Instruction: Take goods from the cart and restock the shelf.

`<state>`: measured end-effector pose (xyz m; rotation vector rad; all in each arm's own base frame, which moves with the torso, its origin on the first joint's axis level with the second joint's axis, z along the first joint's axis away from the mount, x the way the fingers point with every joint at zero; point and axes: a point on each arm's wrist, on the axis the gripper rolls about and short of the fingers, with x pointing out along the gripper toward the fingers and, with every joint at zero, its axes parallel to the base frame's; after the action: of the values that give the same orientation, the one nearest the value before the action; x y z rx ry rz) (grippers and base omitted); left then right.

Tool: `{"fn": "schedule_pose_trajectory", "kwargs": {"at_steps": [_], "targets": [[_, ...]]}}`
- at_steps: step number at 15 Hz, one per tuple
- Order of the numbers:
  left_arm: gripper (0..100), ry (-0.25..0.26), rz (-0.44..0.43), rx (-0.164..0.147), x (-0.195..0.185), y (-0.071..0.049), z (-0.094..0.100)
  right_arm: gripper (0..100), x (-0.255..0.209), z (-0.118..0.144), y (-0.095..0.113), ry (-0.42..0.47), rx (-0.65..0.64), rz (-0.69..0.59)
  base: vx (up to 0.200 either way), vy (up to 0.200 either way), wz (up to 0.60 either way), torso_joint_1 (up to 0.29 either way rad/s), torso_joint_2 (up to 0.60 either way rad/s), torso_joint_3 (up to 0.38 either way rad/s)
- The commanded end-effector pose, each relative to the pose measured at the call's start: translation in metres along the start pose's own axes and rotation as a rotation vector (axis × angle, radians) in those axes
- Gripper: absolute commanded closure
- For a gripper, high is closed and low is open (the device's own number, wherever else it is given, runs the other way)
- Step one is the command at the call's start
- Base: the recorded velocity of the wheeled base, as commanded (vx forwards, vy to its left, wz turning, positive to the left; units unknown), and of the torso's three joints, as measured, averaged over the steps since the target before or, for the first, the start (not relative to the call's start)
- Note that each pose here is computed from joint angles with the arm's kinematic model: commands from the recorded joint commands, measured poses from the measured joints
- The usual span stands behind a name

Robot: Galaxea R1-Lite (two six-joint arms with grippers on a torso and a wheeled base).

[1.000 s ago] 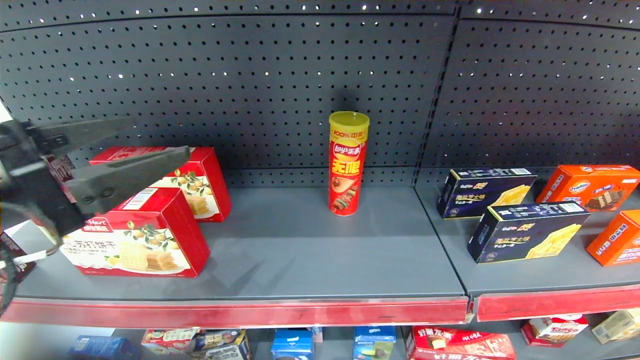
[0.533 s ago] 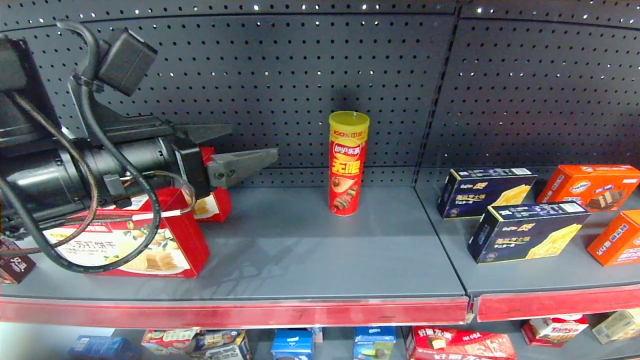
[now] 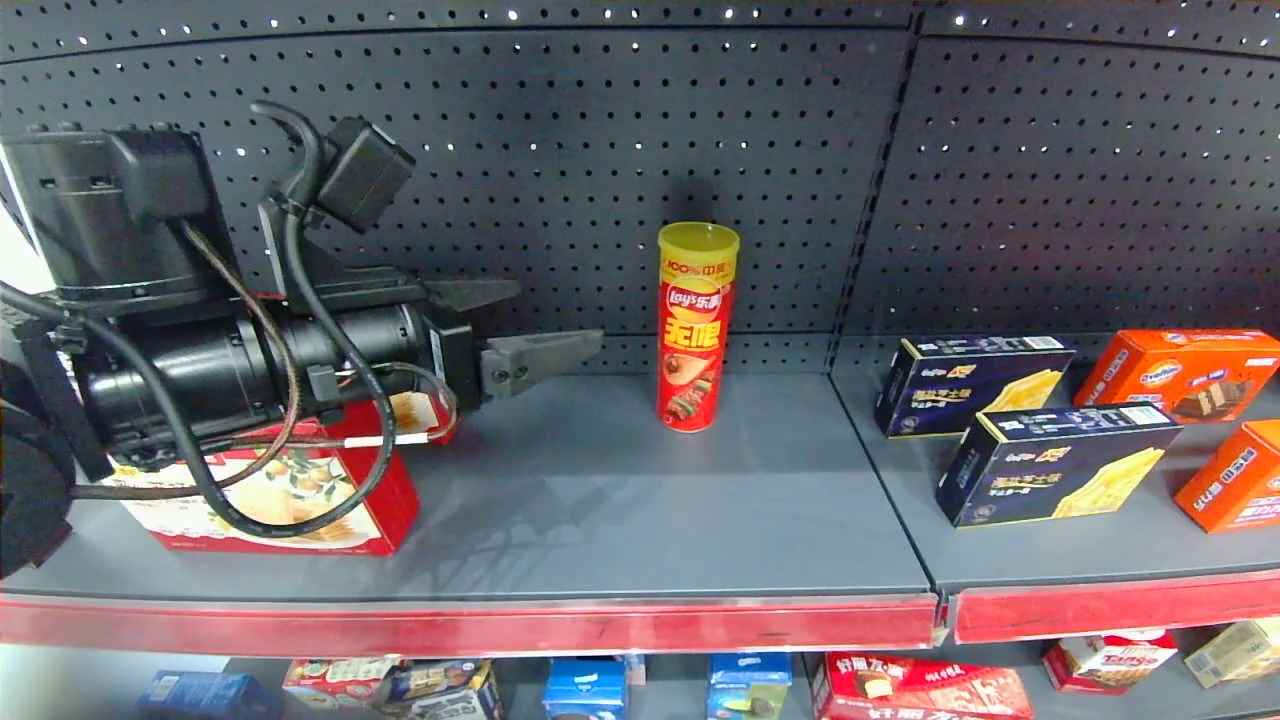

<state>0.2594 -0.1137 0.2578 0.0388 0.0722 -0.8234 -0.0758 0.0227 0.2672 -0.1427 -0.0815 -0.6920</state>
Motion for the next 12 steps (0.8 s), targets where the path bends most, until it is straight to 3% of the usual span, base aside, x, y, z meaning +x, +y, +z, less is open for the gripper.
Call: {"fn": "schedule_pose_trajectory", "kwargs": {"at_steps": [1,4,7,10,12], "targets": [[0,0.008,-0.025,-0.003,0.023,0.001,-0.015,100,-0.003,-0.004,-0.001,-0.005,0.001,0.004,0.0,0.0,0.0,0.0,0.0,0.0],[0,0.044,0.014,-0.017,0.042,0.008,-0.03,100,0.0,-0.001,0.0,-0.009,0.001,0.007,0.0,0.0,0.0,0.0,0.0,0.0],[0,0.038,0.029,-0.012,0.061,0.013,-0.03,100,0.002,-0.001,0.0,-0.004,0.0,0.014,0.0,0.0,0.0,0.0,0.0,0.0],[0,-0.004,-0.016,0.006,0.087,0.003,-0.019,100,0.003,0.0,0.0,-0.002,-0.002,0.014,0.0,0.0,0.0,0.0,0.0,0.0],[0,0.007,-0.011,0.003,0.098,0.004,-0.024,100,0.002,0.0,0.0,-0.003,-0.002,0.012,0.0,0.0,0.0,0.0,0.0,0.0]]}}
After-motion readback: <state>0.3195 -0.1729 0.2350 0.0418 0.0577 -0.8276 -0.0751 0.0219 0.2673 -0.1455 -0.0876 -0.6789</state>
